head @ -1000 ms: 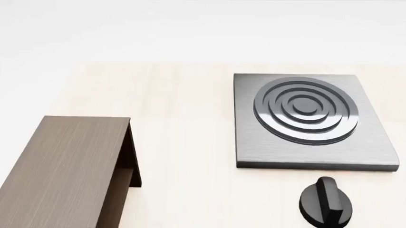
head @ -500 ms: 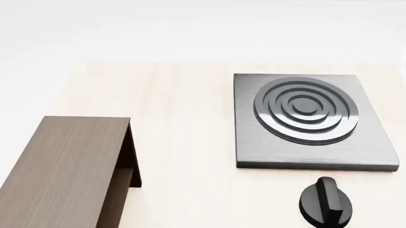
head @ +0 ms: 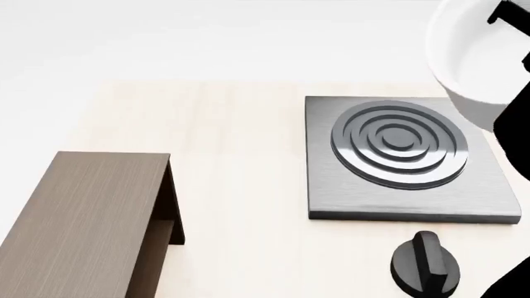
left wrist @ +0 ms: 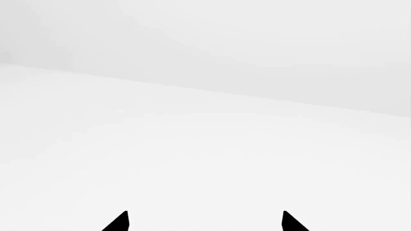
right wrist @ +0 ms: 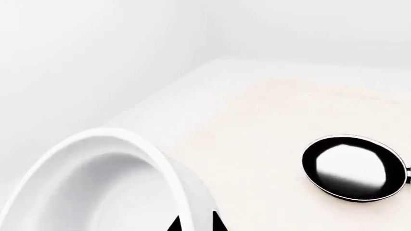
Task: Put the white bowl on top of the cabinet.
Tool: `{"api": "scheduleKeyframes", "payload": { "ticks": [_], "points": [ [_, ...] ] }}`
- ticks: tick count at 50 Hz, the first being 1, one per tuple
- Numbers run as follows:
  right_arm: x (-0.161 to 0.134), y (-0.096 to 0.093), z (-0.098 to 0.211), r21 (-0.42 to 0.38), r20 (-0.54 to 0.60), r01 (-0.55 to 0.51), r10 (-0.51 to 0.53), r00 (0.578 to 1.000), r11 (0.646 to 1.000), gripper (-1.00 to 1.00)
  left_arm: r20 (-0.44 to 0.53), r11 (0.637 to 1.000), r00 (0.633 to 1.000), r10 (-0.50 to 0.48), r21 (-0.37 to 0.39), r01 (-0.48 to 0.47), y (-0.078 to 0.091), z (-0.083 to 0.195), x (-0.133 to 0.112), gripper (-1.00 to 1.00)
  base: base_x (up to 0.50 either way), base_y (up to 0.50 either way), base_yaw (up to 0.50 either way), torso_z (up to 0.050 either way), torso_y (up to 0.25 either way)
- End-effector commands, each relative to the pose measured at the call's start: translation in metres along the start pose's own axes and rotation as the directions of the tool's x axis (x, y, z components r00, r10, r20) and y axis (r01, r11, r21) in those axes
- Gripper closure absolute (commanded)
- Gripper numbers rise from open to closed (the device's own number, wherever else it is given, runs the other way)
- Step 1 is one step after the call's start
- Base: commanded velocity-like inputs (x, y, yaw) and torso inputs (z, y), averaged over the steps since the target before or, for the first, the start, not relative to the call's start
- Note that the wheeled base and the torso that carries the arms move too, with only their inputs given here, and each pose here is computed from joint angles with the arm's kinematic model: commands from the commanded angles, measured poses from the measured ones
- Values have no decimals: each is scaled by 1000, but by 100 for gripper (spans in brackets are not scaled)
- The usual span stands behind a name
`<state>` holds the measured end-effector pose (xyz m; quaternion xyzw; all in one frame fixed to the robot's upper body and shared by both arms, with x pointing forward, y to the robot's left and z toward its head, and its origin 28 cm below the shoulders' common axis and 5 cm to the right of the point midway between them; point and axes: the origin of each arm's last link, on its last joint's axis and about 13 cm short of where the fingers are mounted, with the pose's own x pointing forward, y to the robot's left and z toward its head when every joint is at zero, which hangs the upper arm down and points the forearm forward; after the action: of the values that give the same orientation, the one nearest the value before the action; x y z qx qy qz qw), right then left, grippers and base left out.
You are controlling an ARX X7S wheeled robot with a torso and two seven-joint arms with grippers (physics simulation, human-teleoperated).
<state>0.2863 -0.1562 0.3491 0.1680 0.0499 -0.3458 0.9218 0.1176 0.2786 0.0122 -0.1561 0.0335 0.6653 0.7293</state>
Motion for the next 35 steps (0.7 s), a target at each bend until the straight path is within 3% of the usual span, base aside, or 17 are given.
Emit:
{"api": "scheduleKeyframes", "payload": {
  "ticks": [1, 15, 20, 29, 35],
  "points": [
    [1, 23, 8, 25, -43, -186, 186, 982, 982, 100, 18, 1000, 1000, -12, -9, 12, 1, 0, 0, -100, 0, 0, 0, 0, 0],
    [8, 47, 8, 75, -147, -335, 343, 928, 939, 100, 16, 1000, 1000, -12, -12, 12, 2, 0, 0, -100, 0, 0, 0, 1, 1],
    [6, 60, 4, 67, -194, -418, 423, 885, 906, 100, 16, 1000, 1000, -12, -13, 12, 2, 0, 0, -100, 0, 0, 0, 0, 2],
    [-2, 81, 5, 122, -230, -529, 542, 808, 840, 100, 16, 1000, 1000, -12, -15, 13, 2, 0, 0, -100, 0, 0, 0, 0, 1],
    [-3, 92, -2, 127, -265, -560, 572, 776, 819, 100, 16, 1000, 1000, -16, -15, 16, 2, 0, 0, -100, 0, 0, 0, 2, 2]
  ]
}}
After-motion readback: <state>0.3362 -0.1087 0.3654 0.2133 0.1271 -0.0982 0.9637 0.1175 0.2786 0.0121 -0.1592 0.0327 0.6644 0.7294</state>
